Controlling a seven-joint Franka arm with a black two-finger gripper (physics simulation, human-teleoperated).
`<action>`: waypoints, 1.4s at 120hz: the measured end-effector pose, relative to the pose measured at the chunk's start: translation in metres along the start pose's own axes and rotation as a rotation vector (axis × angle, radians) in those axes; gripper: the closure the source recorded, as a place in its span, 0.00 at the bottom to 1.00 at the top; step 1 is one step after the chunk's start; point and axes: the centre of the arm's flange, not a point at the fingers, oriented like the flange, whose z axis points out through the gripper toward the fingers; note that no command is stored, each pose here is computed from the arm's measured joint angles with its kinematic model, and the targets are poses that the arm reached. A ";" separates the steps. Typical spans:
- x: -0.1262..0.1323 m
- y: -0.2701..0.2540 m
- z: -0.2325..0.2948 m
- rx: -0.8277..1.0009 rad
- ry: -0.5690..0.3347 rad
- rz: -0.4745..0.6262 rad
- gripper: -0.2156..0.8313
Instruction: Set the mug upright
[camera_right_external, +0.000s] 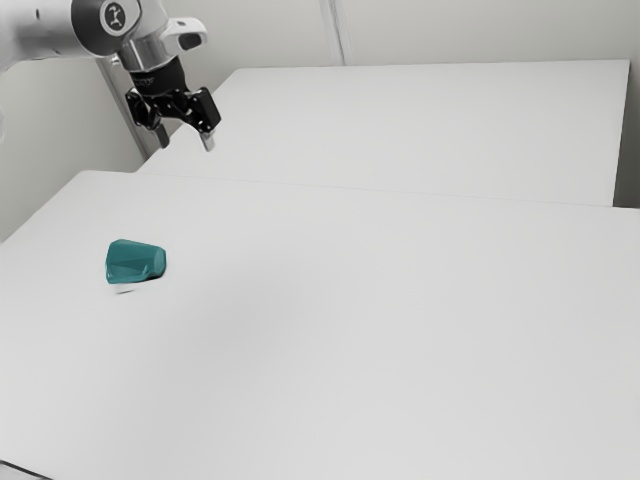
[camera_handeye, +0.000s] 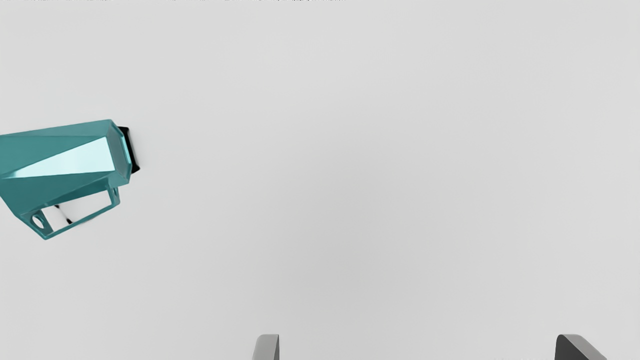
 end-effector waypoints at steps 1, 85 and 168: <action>0.000 0.000 0.000 0.000 0.000 0.001 0.21; -0.029 -0.049 0.026 -0.015 -0.038 -0.092 0.21; -0.055 -0.315 0.149 -0.306 0.072 -0.104 0.21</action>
